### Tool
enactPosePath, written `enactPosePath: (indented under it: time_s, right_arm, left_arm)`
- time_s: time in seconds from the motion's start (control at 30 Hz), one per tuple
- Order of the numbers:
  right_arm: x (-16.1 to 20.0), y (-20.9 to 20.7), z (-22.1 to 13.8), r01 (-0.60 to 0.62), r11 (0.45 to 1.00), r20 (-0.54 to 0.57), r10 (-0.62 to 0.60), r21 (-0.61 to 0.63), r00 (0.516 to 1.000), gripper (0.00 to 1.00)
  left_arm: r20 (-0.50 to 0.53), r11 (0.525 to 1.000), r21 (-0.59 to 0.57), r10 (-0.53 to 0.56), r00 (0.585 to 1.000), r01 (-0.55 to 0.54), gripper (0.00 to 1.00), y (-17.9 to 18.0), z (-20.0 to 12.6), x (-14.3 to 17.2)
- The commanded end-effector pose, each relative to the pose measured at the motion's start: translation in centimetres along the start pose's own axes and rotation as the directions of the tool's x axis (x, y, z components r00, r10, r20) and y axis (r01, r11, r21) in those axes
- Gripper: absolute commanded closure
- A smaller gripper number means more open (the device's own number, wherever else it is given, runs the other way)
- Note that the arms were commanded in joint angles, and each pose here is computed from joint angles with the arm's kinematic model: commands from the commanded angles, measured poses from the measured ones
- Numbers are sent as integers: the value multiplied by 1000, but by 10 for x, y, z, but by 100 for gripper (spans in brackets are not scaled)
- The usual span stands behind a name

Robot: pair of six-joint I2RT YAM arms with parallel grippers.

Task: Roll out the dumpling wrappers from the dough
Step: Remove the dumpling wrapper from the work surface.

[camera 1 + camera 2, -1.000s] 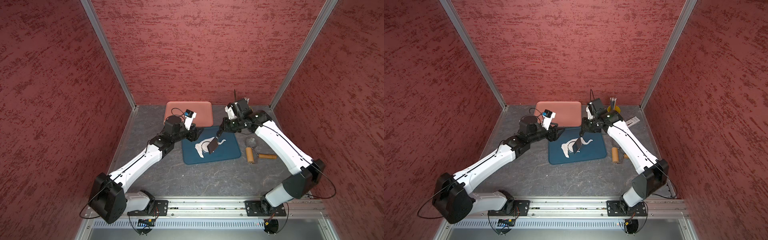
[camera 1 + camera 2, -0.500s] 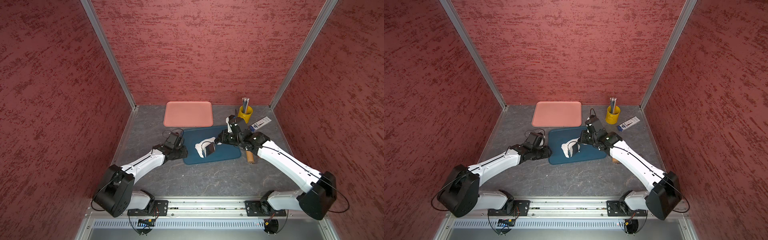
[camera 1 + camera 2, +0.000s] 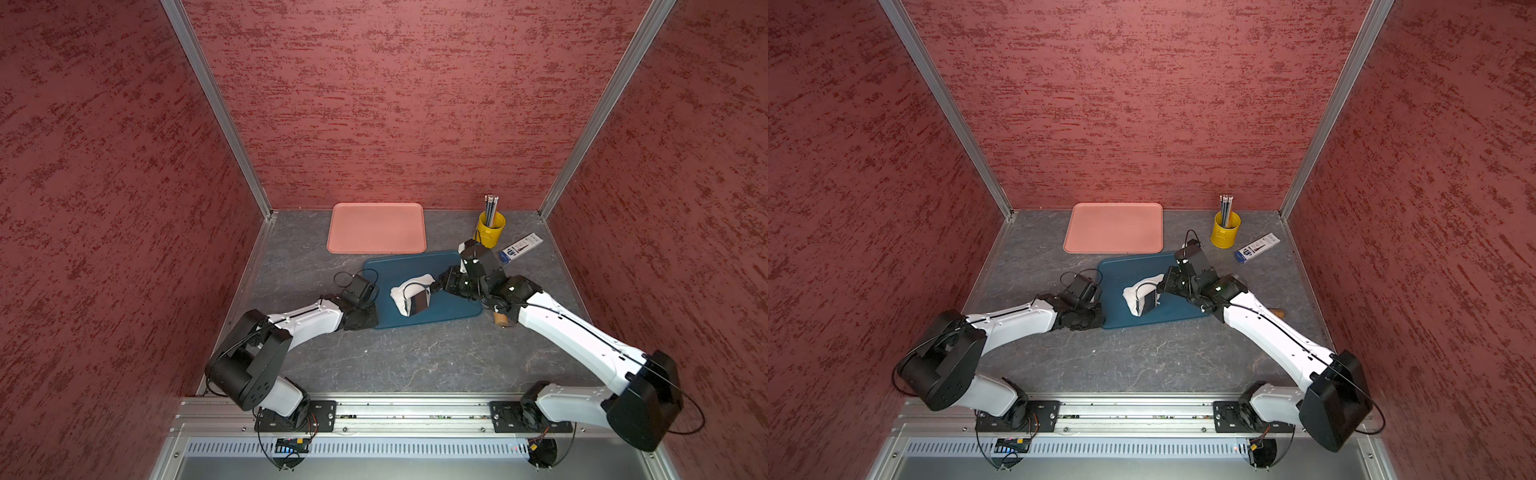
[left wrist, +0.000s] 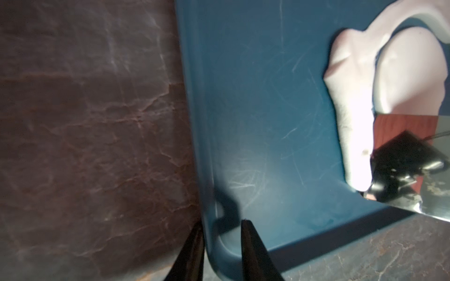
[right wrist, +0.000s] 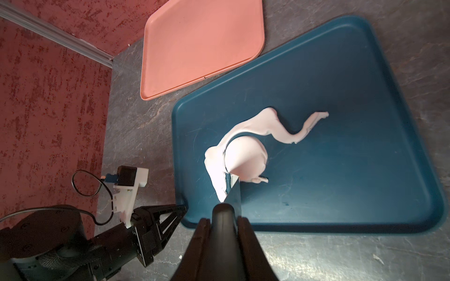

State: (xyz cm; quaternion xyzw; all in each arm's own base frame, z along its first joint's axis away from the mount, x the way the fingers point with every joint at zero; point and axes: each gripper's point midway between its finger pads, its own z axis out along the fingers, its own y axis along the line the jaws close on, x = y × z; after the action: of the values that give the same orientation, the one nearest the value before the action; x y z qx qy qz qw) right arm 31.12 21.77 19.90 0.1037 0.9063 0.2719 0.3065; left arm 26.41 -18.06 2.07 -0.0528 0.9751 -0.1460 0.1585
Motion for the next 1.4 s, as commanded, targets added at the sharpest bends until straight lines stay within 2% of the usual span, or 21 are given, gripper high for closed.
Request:
enactPosePath:
  time_s: [0.0, 0.2, 0.43, 0.53, 0.63, 0.8, 0.9, 1.0, 1.17, 1.23, 1.3, 1.37]
  right_arm:
    - [-7, 1, 6, -66, 997, 56, 68, -35, 996, 100]
    - [-20, 7, 17, -85, 993, 162, 97, -80, 982, 100]
    - [-25, 16, 42, -128, 988, 222, 144, -88, 964, 100]
    - [-29, 26, 50, -156, 978, 229, 186, -141, 955, 100]
    - [-33, 45, 50, -173, 963, 245, 222, -206, 944, 100]
    - [-45, 62, 61, -150, 958, 299, 221, -244, 928, 100]
    - [-64, 62, 55, -131, 966, 374, 208, -221, 904, 100]
    - [-71, 58, 50, -66, 989, 398, 112, -129, 910, 100]
    - [-66, 58, 38, 42, 998, 326, -23, -50, 945, 100]
    - [-57, 57, 37, 46, 997, 291, -27, -61, 956, 100]
    - [-57, 43, 38, 30, 999, 283, -33, 14, 959, 100]
    - [-58, 39, 41, 27, 999, 293, -34, 28, 956, 100]
  left_arm:
    - [21, 1000, -13, 15, 1000, -14, 76, -4, 2, -2]
    - [19, 999, -29, 14, 1000, -13, 85, -6, 2, 3]
    - [27, 999, -37, 8, 1000, -7, 96, -7, 2, 4]
    - [28, 999, -42, 2, 1000, -1, 99, -7, 4, 4]
    - [33, 999, -41, 1, 999, 0, 100, -9, 4, 4]
    - [35, 999, -46, -2, 999, 4, 100, -9, 6, 5]
    - [38, 999, -50, -3, 999, 5, 100, -8, 5, 4]
    - [40, 998, -55, -1, 999, 4, 100, -7, 4, 4]
    - [52, 999, -51, -3, 999, 6, 100, -6, 3, 2]
    - [57, 999, -51, -4, 998, 7, 100, -6, 3, 1]
    - [61, 999, -48, -6, 998, 8, 100, -6, 4, 0]
    - [59, 999, -48, -8, 998, 11, 100, -6, 5, 1]
